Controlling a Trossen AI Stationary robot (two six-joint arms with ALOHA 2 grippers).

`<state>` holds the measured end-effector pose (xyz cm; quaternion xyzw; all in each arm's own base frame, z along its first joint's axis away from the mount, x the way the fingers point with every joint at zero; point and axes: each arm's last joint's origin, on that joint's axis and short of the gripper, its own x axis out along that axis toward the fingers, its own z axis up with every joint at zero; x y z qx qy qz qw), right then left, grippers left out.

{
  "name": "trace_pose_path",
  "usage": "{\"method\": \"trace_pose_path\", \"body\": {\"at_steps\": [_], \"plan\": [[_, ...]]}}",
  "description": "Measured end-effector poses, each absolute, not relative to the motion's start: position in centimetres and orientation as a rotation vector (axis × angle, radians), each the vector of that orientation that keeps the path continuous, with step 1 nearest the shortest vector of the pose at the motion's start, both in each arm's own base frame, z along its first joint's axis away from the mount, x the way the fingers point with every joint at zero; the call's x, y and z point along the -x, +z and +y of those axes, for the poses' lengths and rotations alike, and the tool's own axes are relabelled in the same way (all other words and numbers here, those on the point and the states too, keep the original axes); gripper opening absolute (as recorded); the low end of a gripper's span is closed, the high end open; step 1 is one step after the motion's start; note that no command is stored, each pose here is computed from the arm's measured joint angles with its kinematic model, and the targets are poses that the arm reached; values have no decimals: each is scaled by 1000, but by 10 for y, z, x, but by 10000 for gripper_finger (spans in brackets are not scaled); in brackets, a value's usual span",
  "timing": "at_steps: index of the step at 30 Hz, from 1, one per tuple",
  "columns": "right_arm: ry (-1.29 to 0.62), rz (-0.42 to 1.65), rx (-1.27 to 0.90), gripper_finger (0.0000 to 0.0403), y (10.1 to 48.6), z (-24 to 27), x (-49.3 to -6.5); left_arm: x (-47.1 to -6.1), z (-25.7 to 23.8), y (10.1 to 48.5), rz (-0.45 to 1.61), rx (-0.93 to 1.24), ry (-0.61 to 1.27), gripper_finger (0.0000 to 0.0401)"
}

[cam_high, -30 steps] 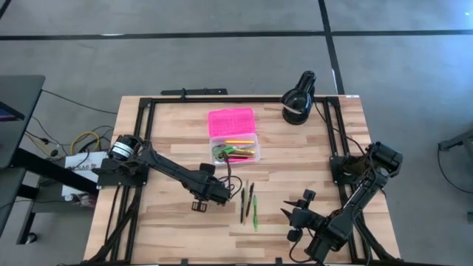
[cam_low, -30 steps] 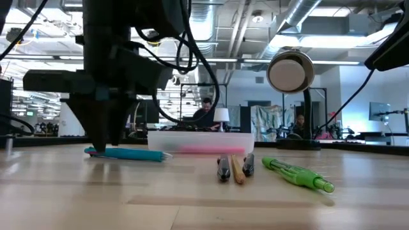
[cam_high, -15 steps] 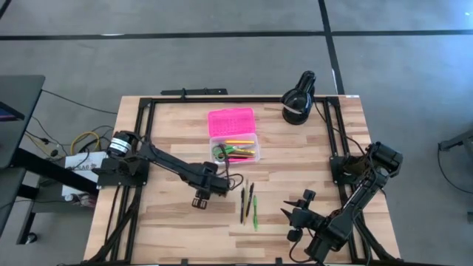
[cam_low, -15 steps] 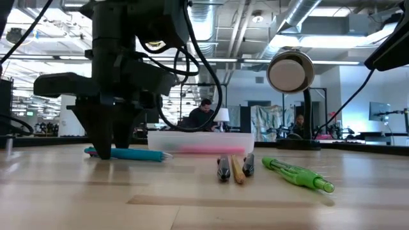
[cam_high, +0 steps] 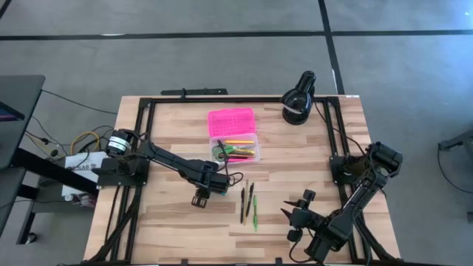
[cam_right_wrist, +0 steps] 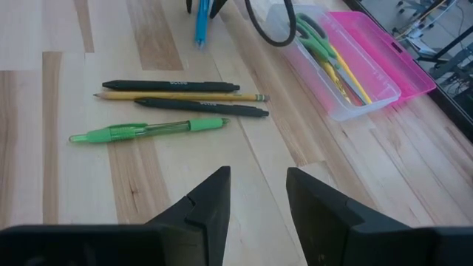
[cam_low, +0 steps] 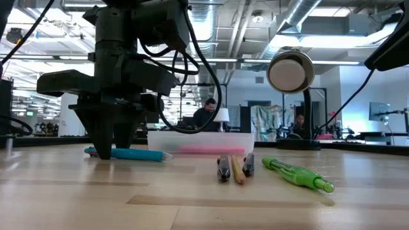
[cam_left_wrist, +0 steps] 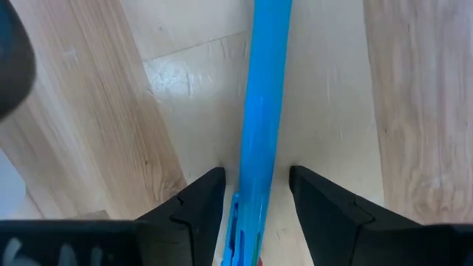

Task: Pick & place school supplies into a supply box
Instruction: Put the blue pen into the supply box

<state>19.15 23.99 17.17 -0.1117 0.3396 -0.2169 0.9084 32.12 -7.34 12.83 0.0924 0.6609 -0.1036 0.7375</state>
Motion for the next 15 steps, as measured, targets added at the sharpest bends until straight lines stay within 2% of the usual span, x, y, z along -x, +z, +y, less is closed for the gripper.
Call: {"method": "trace_pose_path", "body": {"at_steps": [15], "plan": [[-447, 700, 228, 128, 172, 240, -192, -325, -76, 129, 1408, -208, -275, 158]]}}
